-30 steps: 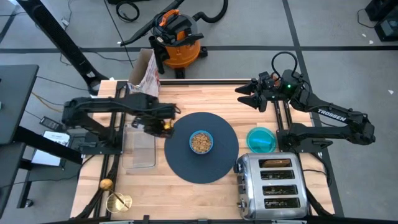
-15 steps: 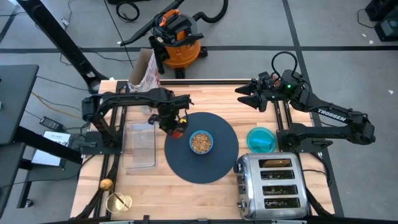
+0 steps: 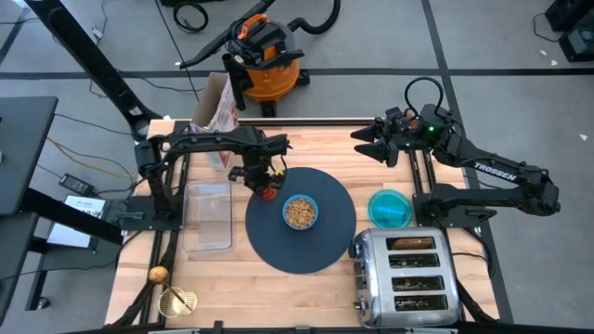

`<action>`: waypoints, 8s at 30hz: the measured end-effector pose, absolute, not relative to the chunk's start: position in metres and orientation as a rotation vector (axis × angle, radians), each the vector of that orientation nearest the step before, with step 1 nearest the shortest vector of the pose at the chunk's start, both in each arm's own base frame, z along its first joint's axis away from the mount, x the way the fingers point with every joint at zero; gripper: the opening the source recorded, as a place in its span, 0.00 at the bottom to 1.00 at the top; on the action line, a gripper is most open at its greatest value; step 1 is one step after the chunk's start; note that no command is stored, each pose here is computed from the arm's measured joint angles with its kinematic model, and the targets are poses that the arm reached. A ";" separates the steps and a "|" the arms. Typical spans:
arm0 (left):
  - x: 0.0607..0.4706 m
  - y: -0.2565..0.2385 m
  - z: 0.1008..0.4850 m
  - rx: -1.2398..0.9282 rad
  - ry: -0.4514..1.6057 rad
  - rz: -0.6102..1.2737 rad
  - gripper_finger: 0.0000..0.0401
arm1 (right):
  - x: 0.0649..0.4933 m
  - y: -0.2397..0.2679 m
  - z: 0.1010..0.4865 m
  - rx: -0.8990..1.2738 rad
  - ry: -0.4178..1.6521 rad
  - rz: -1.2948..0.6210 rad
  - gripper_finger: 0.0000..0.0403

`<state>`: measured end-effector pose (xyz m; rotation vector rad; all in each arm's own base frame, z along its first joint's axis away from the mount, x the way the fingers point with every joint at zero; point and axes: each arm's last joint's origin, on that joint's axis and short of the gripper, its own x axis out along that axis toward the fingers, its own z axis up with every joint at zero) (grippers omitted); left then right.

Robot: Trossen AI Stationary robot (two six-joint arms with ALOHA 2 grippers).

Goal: Arrange a breakfast setting
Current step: Put the apple on the blue tablemat to the top left of the blue bowl, then put the brown glass on the tablemat to the top right of the blue bowl

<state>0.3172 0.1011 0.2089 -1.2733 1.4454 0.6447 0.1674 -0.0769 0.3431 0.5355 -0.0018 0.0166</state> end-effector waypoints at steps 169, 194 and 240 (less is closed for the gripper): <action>0.239 0.065 0.405 -0.214 0.454 0.228 0.32 | 0.145 -0.252 0.270 0.798 1.407 -0.946 0.54; 0.255 0.099 0.402 -0.156 0.360 0.147 0.32 | 0.134 -0.199 0.293 0.705 1.222 -1.051 0.53; 0.270 0.062 0.417 -0.175 0.222 0.026 0.32 | 0.156 -0.180 0.199 0.089 1.496 -1.243 0.64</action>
